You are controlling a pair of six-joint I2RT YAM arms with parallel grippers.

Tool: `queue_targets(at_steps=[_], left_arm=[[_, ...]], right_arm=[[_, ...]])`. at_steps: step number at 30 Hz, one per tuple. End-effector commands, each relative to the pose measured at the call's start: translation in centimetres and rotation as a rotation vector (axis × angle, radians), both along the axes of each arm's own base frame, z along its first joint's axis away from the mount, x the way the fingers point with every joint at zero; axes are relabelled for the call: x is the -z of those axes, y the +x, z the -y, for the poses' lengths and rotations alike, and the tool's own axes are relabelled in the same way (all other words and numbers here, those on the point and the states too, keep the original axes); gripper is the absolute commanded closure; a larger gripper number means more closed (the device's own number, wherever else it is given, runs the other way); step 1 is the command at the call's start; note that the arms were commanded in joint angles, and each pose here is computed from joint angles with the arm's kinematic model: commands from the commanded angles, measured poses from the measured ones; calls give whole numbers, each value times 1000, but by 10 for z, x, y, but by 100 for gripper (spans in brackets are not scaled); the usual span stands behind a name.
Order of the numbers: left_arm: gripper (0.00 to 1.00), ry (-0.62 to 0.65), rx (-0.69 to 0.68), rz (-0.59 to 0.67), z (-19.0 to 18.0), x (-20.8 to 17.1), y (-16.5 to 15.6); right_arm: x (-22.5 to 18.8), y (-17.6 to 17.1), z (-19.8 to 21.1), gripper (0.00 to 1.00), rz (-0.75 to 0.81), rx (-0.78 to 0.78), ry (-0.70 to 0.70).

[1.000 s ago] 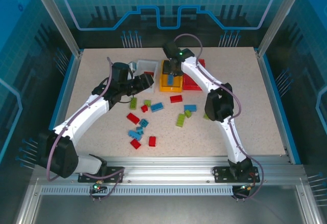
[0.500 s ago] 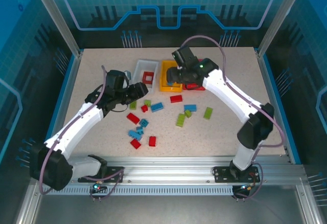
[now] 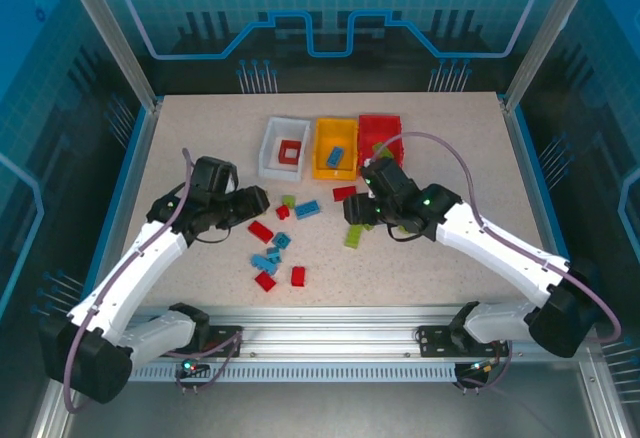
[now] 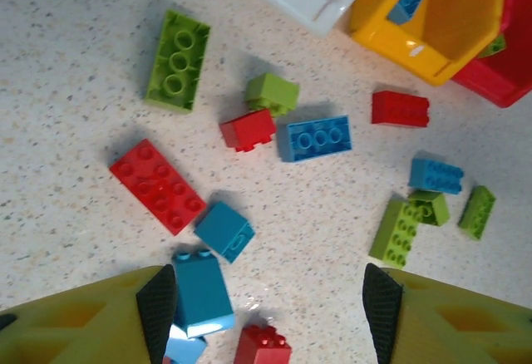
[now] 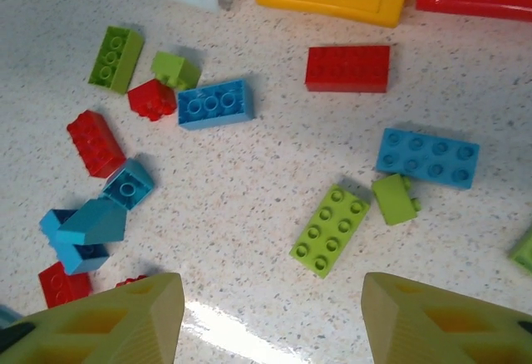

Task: Sort the legos into containers by color

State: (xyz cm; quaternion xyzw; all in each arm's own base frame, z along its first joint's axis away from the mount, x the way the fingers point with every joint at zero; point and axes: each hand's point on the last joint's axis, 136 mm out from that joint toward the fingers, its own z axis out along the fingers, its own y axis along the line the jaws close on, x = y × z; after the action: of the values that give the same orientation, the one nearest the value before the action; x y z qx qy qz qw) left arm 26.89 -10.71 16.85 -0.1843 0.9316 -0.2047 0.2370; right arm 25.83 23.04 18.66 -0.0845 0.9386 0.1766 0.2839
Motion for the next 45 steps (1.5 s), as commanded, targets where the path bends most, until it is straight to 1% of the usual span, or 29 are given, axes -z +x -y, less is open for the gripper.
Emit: queue_targets(at_steps=[1,5,9,12,16,19,23,25,29,32,34,37,40,43,45], left_arm=[[34,52,-2,-70,-9,25,-8],[31,80,-23,-89,-15,38,-6],[25,106,-51,-100,-27,47,-2],[25,98,-63,-118,-33,53,1],[23,107,-59,-132,-36,59,2],[20,122,-52,-146,-38,66,0],[20,122,-44,-159,-41,71,7],[20,117,-16,-149,-37,71,18],[20,140,46,-132,-30,73,50],[21,152,100,-142,-23,81,70],[22,152,112,-154,-21,86,81],[23,142,98,-167,-18,92,92],[24,126,68,-168,-17,95,99],[25,107,48,-155,-16,89,99],[25,96,39,-146,-13,82,93]], right_arm=[[-11,-15,-22,40,17,-69,72],[-9,-34,-38,38,26,-133,49],[-3,-44,-52,37,24,-186,36],[2,-45,-49,35,46,-198,-9],[-3,-42,-42,31,99,-174,11],[-5,-37,-31,29,136,-130,1],[-5,-31,-15,27,177,-65,13],[-12,-28,-10,25,207,-45,50],[-12,-26,8,22,241,-6,92],[-14,-20,28,21,241,74,124],[-18,-17,41,20,248,127,157],[-24,-13,60,19,263,207,197],[-24,-5,77,18,246,288,209],[-17,1,84,19,207,336,203],[-11,3,85,19,190,349,187]])
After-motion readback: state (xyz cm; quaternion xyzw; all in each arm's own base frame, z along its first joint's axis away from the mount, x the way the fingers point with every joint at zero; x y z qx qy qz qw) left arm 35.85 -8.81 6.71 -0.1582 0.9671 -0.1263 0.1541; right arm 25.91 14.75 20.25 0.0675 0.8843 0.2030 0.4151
